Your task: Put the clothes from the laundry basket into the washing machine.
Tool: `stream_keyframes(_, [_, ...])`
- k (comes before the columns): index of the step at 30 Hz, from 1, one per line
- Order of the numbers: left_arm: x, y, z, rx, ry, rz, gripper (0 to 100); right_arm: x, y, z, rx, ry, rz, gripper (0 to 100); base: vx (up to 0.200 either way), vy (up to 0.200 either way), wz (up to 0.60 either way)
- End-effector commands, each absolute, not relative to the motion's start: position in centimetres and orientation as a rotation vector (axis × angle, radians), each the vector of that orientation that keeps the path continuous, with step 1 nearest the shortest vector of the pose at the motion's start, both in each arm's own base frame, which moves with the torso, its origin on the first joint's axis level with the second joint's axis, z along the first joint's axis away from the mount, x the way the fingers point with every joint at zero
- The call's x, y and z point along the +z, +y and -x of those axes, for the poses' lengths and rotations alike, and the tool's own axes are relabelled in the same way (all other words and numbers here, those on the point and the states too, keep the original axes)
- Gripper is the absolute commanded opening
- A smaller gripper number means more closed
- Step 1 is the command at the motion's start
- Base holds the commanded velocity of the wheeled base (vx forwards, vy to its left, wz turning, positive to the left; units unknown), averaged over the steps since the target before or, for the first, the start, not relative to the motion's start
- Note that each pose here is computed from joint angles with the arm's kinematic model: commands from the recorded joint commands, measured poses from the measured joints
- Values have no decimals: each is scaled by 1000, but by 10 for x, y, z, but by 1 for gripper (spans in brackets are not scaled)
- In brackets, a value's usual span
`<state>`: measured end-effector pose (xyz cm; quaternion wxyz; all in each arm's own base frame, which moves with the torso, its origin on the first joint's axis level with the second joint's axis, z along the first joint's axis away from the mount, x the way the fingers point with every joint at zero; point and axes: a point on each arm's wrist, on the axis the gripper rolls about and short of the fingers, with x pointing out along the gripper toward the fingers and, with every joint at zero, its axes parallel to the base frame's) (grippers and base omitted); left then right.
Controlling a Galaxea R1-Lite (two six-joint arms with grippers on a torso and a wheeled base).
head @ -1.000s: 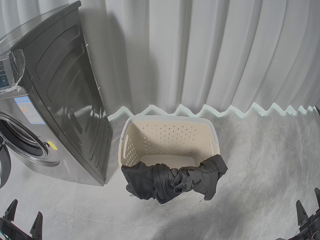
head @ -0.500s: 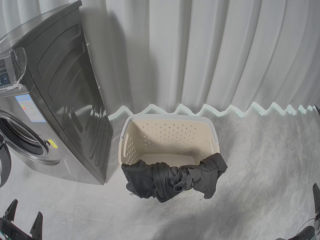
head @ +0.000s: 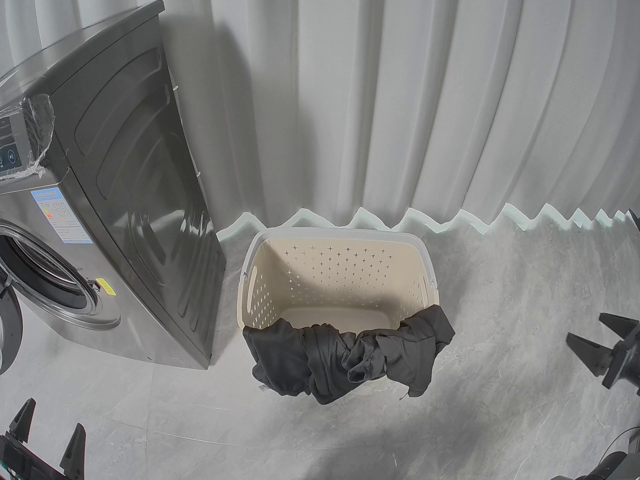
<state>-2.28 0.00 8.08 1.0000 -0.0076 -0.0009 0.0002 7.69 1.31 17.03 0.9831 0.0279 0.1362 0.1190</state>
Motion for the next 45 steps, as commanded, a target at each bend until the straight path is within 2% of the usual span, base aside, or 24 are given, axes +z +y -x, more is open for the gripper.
stream_keyframes(1, [76, 0, 23, -2, -2, 17, 100, 154, 36, -134, 324, 488, -57, 100, 0, 0, 0])
stream_keyframes(15, [76, 0, 23, -3, -2, 17, 100, 124, 53, -171, 257, 686, 10, 100, 0, 0, 0])
stream_keyframes(45, [76, 0, 23, -3, 0, 17, 100, 90, 73, -225, 190, 852, -17, 100, 0, 0, 0])
